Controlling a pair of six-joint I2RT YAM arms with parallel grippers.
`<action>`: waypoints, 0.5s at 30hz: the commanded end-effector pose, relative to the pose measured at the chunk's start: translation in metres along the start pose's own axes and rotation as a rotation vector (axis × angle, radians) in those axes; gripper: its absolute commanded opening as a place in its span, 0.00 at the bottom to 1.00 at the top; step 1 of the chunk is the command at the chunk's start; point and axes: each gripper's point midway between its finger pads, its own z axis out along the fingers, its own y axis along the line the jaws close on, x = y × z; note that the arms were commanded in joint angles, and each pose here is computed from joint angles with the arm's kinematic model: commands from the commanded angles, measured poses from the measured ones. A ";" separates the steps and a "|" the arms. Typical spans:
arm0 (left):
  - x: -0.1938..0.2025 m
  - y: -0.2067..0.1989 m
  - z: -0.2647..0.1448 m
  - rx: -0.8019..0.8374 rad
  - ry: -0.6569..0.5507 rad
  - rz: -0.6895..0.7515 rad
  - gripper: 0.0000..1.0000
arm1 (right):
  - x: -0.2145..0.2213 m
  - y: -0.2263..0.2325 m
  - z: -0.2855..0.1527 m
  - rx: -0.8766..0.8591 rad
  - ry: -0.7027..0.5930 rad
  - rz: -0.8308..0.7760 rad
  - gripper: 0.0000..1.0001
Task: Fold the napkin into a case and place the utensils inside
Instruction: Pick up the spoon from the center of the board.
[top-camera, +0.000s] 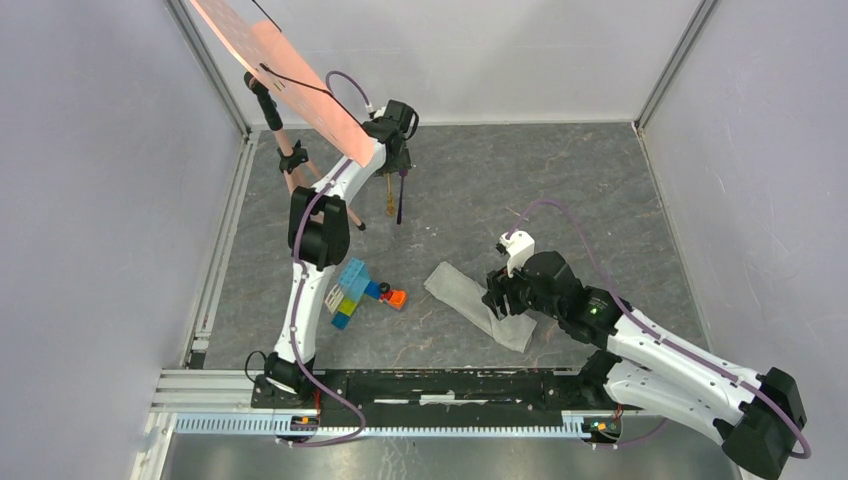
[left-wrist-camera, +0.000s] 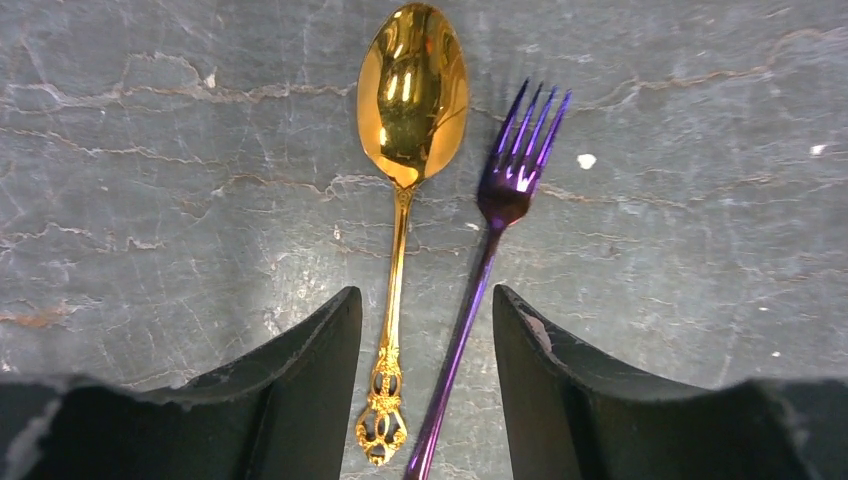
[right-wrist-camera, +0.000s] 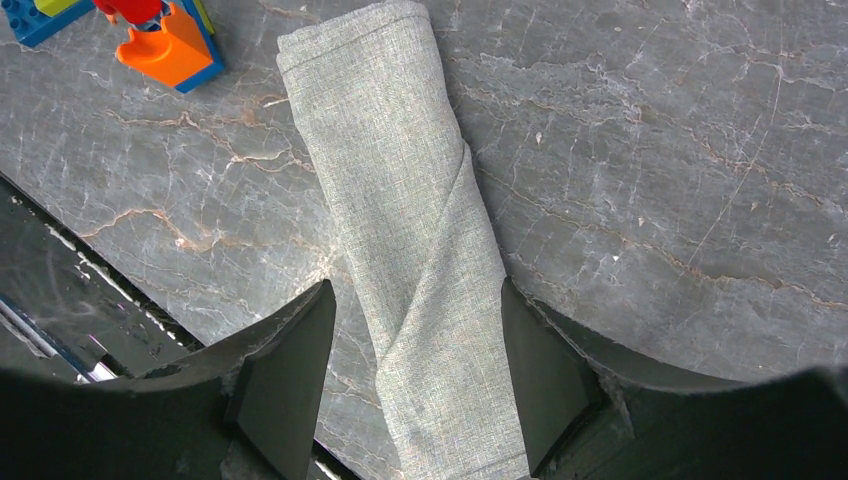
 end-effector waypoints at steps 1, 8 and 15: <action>0.001 0.009 0.013 0.000 0.034 -0.007 0.57 | -0.013 0.000 0.000 -0.006 -0.055 -0.009 0.68; 0.019 0.016 0.038 -0.016 0.084 0.004 0.53 | -0.011 -0.006 0.002 0.015 -0.049 -0.007 0.68; 0.027 0.022 0.055 -0.042 0.098 0.006 0.40 | -0.008 -0.009 0.002 0.022 -0.041 -0.007 0.69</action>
